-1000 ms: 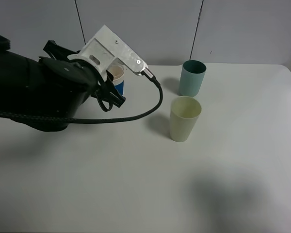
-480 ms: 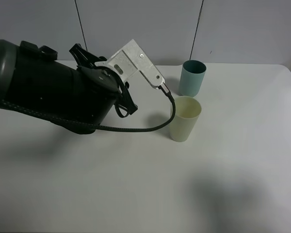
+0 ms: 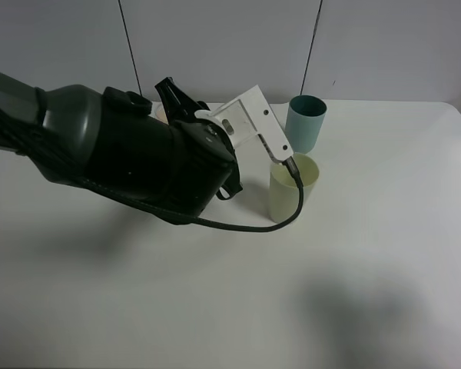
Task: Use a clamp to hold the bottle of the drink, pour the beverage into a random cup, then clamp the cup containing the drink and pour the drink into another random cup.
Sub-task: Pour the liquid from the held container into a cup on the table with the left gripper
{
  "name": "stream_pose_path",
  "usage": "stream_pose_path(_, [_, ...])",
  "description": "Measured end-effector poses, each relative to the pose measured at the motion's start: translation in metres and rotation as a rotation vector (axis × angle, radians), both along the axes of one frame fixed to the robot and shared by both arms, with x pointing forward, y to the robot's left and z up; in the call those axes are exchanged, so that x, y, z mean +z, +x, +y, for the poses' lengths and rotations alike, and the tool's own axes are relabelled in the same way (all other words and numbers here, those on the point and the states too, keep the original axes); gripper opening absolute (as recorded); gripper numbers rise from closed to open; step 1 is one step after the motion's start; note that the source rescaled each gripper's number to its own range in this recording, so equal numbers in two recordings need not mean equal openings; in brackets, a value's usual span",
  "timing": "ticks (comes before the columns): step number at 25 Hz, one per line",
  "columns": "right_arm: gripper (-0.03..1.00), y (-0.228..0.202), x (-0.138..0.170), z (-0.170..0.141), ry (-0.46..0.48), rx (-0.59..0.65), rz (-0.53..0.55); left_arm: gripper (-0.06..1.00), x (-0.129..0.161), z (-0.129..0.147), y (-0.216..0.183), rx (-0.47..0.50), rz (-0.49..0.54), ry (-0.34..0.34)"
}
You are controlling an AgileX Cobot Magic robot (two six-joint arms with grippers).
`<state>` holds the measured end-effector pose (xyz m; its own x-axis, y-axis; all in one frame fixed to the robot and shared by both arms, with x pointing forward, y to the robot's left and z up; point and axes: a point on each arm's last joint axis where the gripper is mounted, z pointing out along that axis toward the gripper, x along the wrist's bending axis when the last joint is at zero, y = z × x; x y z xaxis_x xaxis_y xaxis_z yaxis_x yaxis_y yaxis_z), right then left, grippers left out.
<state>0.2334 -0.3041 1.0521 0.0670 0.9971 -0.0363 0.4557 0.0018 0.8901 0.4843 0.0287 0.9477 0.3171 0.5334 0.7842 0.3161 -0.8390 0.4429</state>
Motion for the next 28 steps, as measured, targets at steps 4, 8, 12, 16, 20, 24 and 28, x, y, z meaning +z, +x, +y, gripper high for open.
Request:
stream_pose_path(4, [1.0, 0.0, 0.0, 0.0, 0.0, 0.0, 0.0, 0.03, -0.005, -0.006, 0.003, -0.017, 0.006, 0.036])
stream_pose_path(8, [1.0, 0.0, 0.0, 0.0, 0.001, 0.0, 0.0, 0.03, -0.005, -0.006, 0.004, -0.033, 0.003, 0.074])
stream_pose_path(12, [1.0, 0.0, 0.0, 0.0, 0.001, 0.0, 0.0, 0.03, -0.003, -0.005, 0.004, -0.047, -0.009, 0.121])
stream_pose_path(16, [1.0, 0.0, 0.0, 0.0, 0.001, 0.0, 0.0, 0.03, -0.002, -0.005, 0.005, -0.067, -0.012, 0.175])
stream_pose_path(20, [1.0, 0.0, 0.0, 0.0, 0.001, -0.001, 0.0, 0.03, 0.001, -0.007, 0.003, -0.091, -0.041, 0.214])
stream_pose_path(24, [1.0, 0.0, 0.0, 0.0, 0.001, -0.002, 0.0, 0.03, 0.003, -0.013, 0.0, -0.134, -0.07, 0.233])
stream_pose_path(28, [1.0, 0.0, 0.0, 0.0, 0.002, -0.003, 0.0, 0.03, 0.005, -0.017, -0.001, -0.172, -0.102, 0.253])
